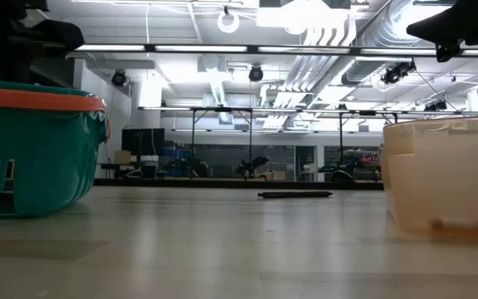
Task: Sort pens & pencils
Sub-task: Put the black pen into the blue bin
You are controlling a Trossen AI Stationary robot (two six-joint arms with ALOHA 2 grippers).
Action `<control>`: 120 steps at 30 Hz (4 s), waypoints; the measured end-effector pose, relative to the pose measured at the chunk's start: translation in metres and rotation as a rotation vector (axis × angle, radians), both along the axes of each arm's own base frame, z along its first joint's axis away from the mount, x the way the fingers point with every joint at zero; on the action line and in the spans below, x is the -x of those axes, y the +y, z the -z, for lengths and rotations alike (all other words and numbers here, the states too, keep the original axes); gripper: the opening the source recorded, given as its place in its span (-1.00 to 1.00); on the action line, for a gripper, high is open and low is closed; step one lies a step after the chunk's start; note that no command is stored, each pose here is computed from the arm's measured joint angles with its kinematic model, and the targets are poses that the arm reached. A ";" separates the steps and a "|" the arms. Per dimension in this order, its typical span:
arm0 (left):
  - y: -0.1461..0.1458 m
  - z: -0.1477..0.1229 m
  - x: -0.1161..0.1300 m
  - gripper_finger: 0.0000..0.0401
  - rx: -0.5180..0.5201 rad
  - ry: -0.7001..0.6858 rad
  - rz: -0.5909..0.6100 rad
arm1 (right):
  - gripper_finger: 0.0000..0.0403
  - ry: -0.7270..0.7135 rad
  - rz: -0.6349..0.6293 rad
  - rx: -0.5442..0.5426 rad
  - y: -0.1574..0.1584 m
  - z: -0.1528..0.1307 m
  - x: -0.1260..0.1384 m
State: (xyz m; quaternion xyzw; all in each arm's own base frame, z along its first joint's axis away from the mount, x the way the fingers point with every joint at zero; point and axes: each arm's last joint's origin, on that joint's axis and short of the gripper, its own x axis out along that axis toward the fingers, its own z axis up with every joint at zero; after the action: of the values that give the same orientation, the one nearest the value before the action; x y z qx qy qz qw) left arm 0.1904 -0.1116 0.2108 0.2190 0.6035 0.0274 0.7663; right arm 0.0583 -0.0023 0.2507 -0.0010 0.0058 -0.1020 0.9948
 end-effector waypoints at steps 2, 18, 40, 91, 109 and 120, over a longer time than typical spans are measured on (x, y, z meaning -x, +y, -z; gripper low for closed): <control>0.000 0.000 0.000 -0.85 0.000 0.000 0.000 | -1.00 0.000 0.000 0.000 0.000 0.000 0.000; -0.002 0.000 -0.002 -0.88 0.003 0.015 0.080 | -1.00 0.000 0.000 0.000 0.000 0.000 0.000; -0.002 0.028 -0.002 -0.85 -0.040 0.073 0.080 | -1.00 0.002 0.000 0.000 0.000 0.000 0.000; 0.061 -0.041 -0.081 -0.53 -0.189 -0.323 -0.100 | -1.00 0.009 -0.001 0.001 0.000 0.001 0.000; 0.180 0.026 -0.188 -0.53 0.286 -0.464 -0.505 | -1.00 0.023 0.000 0.003 0.000 0.002 0.000; 0.215 0.051 -0.238 -0.27 0.276 -0.397 -0.597 | -1.00 0.035 0.000 0.004 0.000 0.003 0.000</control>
State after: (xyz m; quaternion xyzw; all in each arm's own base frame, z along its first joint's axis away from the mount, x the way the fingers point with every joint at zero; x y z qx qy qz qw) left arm 0.4279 0.1038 0.1593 -0.0814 0.4786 0.2098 0.8487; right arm 0.0583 -0.0023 0.2474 -0.0049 0.0230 -0.1020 0.9945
